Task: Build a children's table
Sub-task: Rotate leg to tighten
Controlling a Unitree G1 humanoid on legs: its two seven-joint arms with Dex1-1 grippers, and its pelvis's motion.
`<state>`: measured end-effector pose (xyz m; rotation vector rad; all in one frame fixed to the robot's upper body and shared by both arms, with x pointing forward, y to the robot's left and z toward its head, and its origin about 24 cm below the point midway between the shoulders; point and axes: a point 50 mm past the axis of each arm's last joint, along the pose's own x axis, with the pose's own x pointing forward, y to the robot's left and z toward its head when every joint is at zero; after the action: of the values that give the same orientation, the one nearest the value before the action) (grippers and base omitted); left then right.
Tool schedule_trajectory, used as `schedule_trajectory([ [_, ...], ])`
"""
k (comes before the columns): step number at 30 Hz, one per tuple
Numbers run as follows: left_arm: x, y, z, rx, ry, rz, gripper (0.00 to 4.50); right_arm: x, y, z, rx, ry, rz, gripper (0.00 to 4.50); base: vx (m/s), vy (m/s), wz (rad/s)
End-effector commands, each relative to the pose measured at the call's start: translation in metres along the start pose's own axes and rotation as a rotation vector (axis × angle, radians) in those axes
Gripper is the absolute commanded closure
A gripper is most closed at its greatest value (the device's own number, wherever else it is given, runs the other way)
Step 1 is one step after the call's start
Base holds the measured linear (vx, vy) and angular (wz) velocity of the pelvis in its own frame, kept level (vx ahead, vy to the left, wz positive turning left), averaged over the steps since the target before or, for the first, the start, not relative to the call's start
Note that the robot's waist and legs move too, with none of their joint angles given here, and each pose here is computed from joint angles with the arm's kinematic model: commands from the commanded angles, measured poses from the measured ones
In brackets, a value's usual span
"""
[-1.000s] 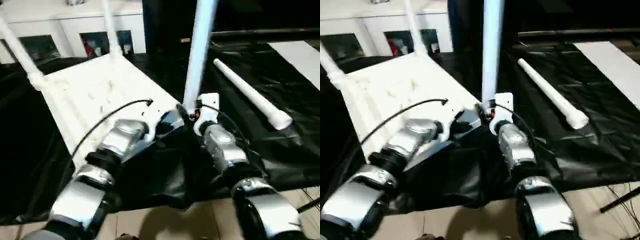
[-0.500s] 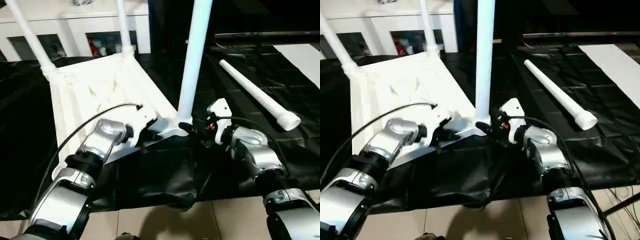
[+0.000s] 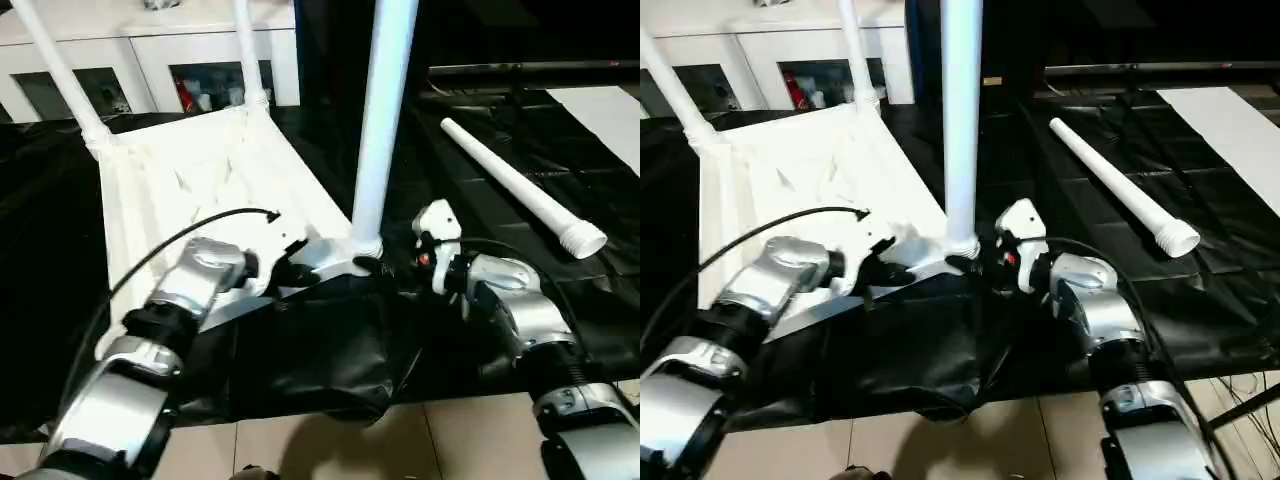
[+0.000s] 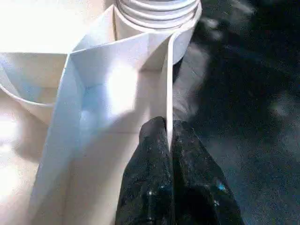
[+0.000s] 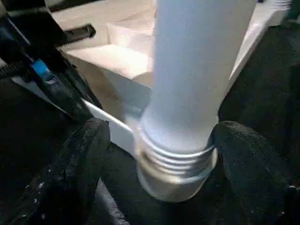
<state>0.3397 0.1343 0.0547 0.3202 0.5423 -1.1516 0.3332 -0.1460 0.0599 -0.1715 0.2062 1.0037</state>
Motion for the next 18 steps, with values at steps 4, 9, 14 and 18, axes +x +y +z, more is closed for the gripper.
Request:
schedule_trajectory([
  [4, 0.005, -0.018, -0.001, 0.036, -0.018, -0.163, 4.39, 0.002, 0.002, -0.002, -0.027, 0.034, 0.034, 0.69, 0.000, 0.000, 0.00],
  [9, 0.004, -0.020, -0.003, 0.042, -0.009, -0.185, 4.39, 0.003, 0.006, -0.004, -0.017, 0.041, 0.093, 0.69, 0.000, 0.000, 0.00],
  [14, 0.003, -0.020, -0.004, 0.045, -0.008, -0.186, 4.50, 0.003, 0.006, -0.005, -0.011, 0.045, 0.102, 1.08, 0.000, 0.000, 0.00],
  [18, 0.002, -0.021, -0.003, 0.048, -0.011, -0.186, 4.50, 0.002, 0.006, -0.006, -0.004, 0.042, 0.106, 1.47, 0.000, 0.000, 0.00],
])
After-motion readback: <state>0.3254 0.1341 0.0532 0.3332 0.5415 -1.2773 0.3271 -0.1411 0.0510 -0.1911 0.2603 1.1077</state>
